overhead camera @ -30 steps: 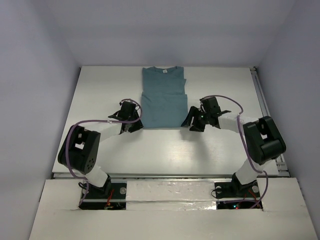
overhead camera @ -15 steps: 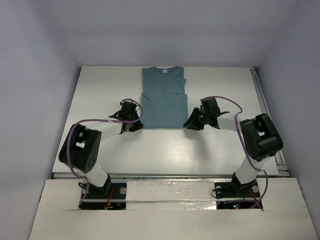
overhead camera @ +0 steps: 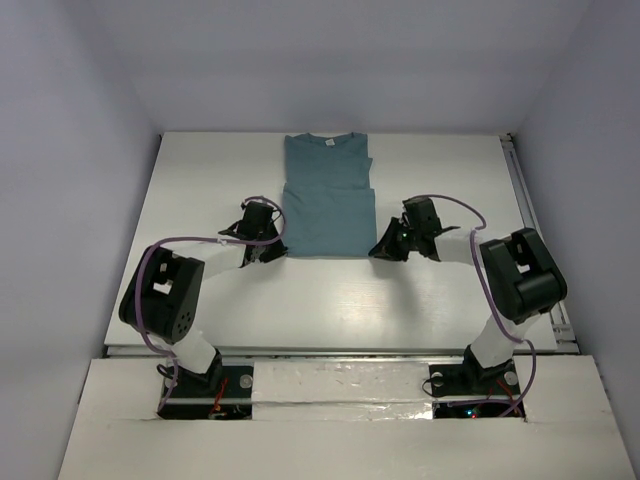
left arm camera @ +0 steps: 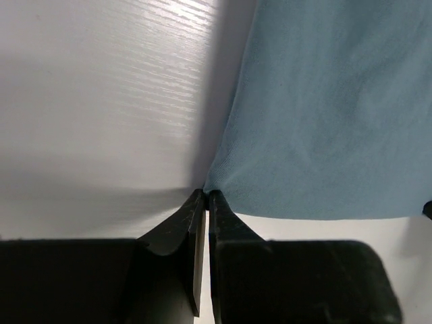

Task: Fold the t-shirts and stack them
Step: Grab one side of the 2/3 rectangular tshirt with both arms, then fold the long partially folded tshirt into a neat square

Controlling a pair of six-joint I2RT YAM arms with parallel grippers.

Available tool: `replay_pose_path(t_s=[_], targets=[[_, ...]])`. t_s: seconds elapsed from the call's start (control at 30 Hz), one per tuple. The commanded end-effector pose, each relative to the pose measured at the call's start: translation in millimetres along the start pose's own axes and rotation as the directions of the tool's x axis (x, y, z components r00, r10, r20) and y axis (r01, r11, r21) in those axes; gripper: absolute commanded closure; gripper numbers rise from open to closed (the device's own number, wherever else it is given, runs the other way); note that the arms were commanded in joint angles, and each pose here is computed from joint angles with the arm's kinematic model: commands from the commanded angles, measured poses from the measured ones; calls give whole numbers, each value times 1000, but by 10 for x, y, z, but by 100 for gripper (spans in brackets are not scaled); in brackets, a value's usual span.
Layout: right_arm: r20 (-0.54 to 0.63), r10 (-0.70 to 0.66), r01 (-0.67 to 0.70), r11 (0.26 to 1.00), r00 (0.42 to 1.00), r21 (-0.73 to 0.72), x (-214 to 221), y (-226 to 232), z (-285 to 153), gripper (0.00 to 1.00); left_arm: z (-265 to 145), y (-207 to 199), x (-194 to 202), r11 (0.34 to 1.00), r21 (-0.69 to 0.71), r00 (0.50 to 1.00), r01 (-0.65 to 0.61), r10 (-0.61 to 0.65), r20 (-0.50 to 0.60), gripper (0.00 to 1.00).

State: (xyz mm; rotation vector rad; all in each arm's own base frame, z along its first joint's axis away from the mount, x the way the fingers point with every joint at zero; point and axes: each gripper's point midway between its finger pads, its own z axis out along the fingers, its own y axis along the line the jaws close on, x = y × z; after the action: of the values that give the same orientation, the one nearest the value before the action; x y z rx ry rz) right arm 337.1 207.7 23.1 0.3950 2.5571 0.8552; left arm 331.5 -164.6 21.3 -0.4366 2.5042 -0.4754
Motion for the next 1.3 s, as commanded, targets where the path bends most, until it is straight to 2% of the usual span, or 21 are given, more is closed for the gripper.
replay_pose_path(t_s=[0.0, 0.07, 0.17, 0.2, 0.23, 0.37, 0.47, 0.63, 0.77, 0.87, 0.9, 1.0, 1.03, 1.07, 1.23, 1.27], targets=[[16, -24, 23, 999, 1000, 35, 40, -107, -148, 100, -113, 195, 69, 996, -77, 999, -35, 33, -18, 100], [4, -39, 39, 999, 999, 13, 122, -61, -299, 100, -269, 274, 176, 996, -81, 998, -46, 43, -37, 100], [-75, -44, 47, 998, 996, 38, 497, -178, -495, 100, -585, 286, 451, 994, -72, 994, -84, 79, -71, 100], [-51, -57, 57, 998, 997, 7, 514, -104, -652, 100, -674, 261, 533, 994, -60, 993, -90, 85, -80, 100], [-111, -46, 49, 999, 993, 23, 786, -220, -726, 100, -748, 284, 646, 994, -60, 991, -95, 88, -99, 100], [-123, -27, 27, 1000, 992, -3, 1075, -164, -1188, 100, -1266, 65, 835, 998, 40, 994, -56, 60, -94, 100], [-26, -57, 56, 998, 998, -38, 922, 88, -1623, 100, -1585, -95, 665, 995, 95, 999, 3, 1, -40, 100], [101, -151, 150, 989, 983, 14, 435, 399, -1915, 100, -1878, -464, 49, 992, 112, 992, -66, 53, 116, 100], [179, -231, 217, 972, 956, 96, -137, 507, -1761, 100, -1550, -647, -432, 992, 92, 981, -86, 68, 179, 100], [197, -220, 205, 974, 955, 94, -535, 555, -1518, 100, -1262, -799, -832, 993, 86, 975, -81, 61, 215, 100], [176, -202, 183, 976, 963, 119, -658, 435, -1352, 100, -1181, -821, -933, 994, 73, 972, -83, 65, 226, 100], [209, -205, 185, 977, 956, 110, -1047, 489, -1207, 100, -858, -937, -1233, 993, 28, 969, -110, 101, 227, 100], [203, -201, 184, 978, 958, 100, -1189, 516, -1071, 100, -863, -1008, -1442, 994, 19, 958, -111, 101, 269, 100], [196, -209, 193, 976, 958, 96, -1246, 538, -1005, 100, -638, -964, -1448, 994, -7, 965, -107, 105, 239, 100], [196, -181, 162, 981, 964, 109, -1713, 407, -633, 100, -248, -941, -1790, 996, -31, 964, -78, 83, 251, 100], [168, -169, 152, 982, 971, 114, -1719, 330, -454, 100, -68, -860, -1795, 996, -54, 969, -72, 83, 234, 100]])
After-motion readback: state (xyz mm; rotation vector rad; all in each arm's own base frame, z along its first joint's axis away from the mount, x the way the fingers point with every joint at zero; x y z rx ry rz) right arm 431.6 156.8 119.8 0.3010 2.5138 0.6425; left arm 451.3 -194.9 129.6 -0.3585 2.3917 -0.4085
